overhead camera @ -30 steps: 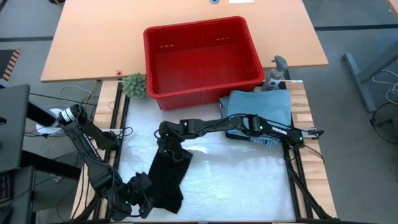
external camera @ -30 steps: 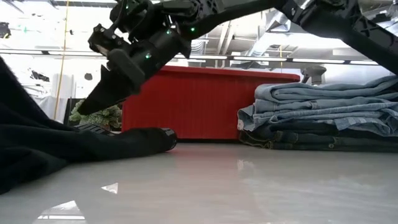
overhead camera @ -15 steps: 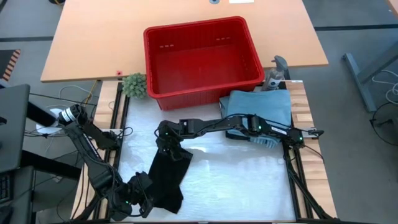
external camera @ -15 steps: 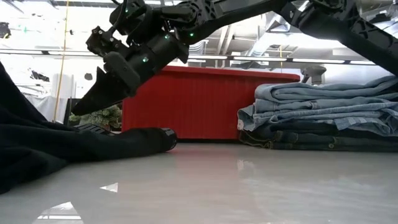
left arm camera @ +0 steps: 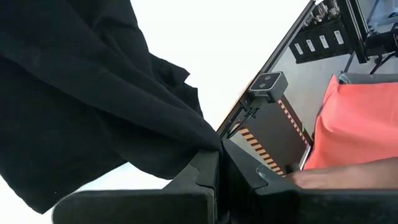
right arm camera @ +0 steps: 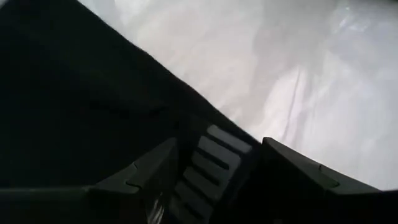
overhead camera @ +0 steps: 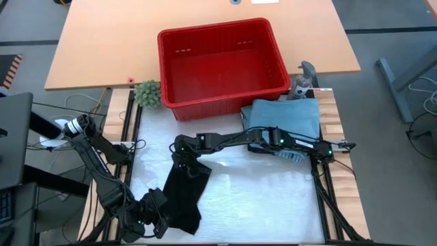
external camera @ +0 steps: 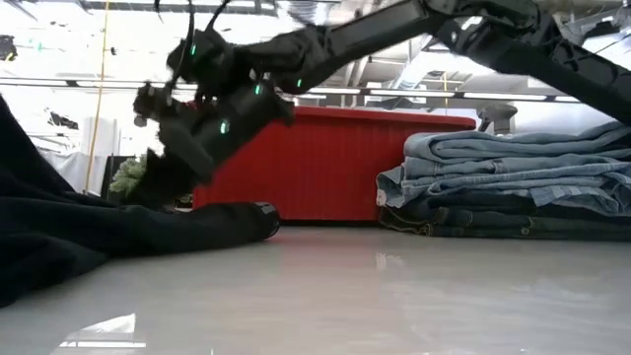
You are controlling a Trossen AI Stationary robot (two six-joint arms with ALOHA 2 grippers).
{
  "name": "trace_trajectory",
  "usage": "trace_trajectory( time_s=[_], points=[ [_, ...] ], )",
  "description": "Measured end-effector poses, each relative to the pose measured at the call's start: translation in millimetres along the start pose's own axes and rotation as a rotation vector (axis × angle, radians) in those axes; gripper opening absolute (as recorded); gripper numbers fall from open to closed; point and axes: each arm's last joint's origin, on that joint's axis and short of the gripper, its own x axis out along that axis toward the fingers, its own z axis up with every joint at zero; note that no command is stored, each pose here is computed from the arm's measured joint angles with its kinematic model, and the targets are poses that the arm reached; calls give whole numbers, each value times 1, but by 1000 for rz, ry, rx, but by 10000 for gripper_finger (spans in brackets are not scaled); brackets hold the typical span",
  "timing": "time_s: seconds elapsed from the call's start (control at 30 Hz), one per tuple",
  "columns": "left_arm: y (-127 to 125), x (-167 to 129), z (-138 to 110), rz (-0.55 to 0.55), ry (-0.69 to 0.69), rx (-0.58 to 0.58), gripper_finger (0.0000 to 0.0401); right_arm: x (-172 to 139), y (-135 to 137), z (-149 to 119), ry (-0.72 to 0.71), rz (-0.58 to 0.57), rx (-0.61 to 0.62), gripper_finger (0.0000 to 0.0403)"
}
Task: Fold Laundry from Bin
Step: Fold the black boxer short
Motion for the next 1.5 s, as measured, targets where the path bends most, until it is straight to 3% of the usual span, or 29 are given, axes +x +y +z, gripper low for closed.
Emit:
trace_trajectory(
  time_s=[0.2, 0.3, 0.43, 0.67, 0.87, 1.0, 1.3, 1.5],
  points=[
    [0, 0, 0, 3, 1, 14, 0, -1, 1, -2, 29, 8, 2, 251],
    [0, 0, 1, 3, -1, 25, 0, -1, 1, -6, 62, 13, 9, 231],
    [0, 0, 1, 2, -2, 34, 0, -1, 0, -7, 70, 12, 11, 170],
    [0, 0, 1, 3, -2, 45, 0, -2, 1, -7, 86, 22, 14, 24],
    [0, 0, 1, 5, -3, 39, 0, -14, -2, 10, 72, 12, 10, 36],
    [5, 1, 2, 29, -57, 27, 0, -24, -6, 16, 63, 0, 14, 22],
    [36, 17, 0, 117, -130, -57, 0, -42, -32, 13, 70, -42, 110, 22],
    [38, 18, -1, 122, -131, -77, 0, -52, -43, 17, 28, -69, 138, 22]
  ],
)
